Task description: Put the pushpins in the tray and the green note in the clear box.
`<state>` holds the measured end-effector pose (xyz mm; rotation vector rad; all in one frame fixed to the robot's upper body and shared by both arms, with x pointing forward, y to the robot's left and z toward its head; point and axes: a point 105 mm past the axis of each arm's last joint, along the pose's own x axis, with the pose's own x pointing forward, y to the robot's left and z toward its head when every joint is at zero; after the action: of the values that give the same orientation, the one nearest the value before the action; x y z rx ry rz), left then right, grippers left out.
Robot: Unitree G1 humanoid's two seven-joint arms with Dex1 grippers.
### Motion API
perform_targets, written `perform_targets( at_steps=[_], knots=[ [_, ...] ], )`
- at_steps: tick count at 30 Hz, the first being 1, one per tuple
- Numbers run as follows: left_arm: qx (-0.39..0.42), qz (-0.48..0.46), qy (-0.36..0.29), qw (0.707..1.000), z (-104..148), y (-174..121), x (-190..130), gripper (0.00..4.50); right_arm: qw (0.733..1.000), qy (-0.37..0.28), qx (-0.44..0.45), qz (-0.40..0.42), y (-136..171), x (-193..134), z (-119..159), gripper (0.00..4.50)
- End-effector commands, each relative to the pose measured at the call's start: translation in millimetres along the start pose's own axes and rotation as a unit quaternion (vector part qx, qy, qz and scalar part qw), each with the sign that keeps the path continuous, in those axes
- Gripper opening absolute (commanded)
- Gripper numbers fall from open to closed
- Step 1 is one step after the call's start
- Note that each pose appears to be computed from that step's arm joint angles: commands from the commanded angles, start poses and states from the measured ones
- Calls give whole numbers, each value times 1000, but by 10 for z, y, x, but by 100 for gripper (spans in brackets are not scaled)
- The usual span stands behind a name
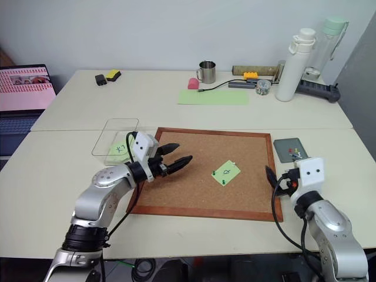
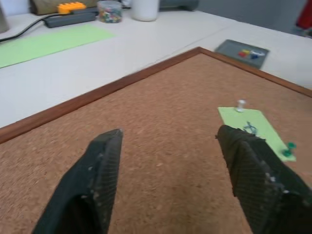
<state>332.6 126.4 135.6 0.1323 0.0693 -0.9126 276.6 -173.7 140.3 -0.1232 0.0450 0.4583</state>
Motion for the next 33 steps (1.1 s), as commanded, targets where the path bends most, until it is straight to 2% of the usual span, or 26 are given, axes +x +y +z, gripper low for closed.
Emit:
perform_targets(
  at_steps=[1,7,13,19,25,33],
  knots=[
    [16,-39,9,999,16,-34,-54,245,994,-25,-12,104,221,74,175,450],
    [14,-79,25,996,-65,-172,-83,117,987,-24,-5,157,329,296,150,450],
    [14,-80,13,997,-57,-234,-25,0,987,-21,-10,157,342,532,35,450],
    [11,-82,12,997,-101,-292,27,0,990,-14,-9,140,308,683,-52,450],
    [11,-69,70,995,-527,-344,80,0,991,-2,10,136,353,791,-160,450],
    [8,-75,80,994,-655,-393,47,0,991,9,17,131,351,921,-271,450]
  ],
)
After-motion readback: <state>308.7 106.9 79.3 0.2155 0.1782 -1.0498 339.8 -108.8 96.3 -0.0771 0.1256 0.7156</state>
